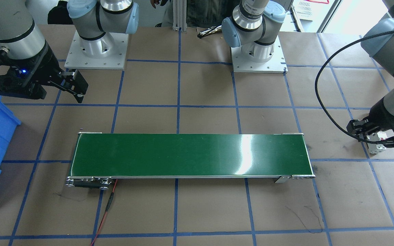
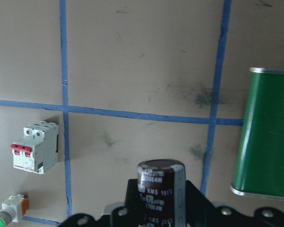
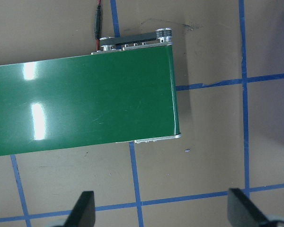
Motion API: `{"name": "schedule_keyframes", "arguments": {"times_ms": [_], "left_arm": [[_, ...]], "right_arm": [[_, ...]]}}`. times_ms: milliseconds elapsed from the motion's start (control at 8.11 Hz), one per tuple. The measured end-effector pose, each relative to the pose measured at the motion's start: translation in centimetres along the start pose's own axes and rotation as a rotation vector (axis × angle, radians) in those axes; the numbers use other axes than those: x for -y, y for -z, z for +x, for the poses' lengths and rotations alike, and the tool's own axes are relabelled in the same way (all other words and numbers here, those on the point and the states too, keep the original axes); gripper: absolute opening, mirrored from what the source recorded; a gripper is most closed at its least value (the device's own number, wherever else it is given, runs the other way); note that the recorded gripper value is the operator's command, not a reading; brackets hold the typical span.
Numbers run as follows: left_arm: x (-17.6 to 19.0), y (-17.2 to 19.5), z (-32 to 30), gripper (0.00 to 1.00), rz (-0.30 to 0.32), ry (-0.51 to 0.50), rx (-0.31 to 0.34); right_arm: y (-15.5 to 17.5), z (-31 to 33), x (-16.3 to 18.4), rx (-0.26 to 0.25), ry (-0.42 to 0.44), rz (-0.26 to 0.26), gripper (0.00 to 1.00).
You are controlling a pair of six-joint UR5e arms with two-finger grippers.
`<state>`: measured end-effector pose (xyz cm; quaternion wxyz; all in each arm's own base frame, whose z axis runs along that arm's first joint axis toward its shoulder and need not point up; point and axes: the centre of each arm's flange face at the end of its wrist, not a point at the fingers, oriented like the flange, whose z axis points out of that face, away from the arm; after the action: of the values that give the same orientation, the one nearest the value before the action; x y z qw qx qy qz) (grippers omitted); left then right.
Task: Move capacitor from left to right
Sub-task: 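Carry the capacitor with the left gripper over the conveyor's near end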
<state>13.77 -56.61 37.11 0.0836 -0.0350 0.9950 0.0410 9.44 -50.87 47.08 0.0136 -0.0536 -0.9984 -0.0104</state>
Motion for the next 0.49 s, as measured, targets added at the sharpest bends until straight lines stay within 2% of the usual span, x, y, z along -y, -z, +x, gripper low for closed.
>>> {"name": "schedule_keyframes", "arguments": {"times_ms": [247, 493], "left_arm": [[0.1, 0.5, 5.9, 0.34, -0.035, 0.008, -0.003], [0.3, 0.4, 9.9, 0.18, -0.057, 0.041, -0.005]], "right_arm": [[0.0, 0.0, 0.0, 0.0, 0.0, -0.001, 1.0], [-0.1, 0.1, 0.0, 0.0, -0.003, -0.002, 1.0]]}}
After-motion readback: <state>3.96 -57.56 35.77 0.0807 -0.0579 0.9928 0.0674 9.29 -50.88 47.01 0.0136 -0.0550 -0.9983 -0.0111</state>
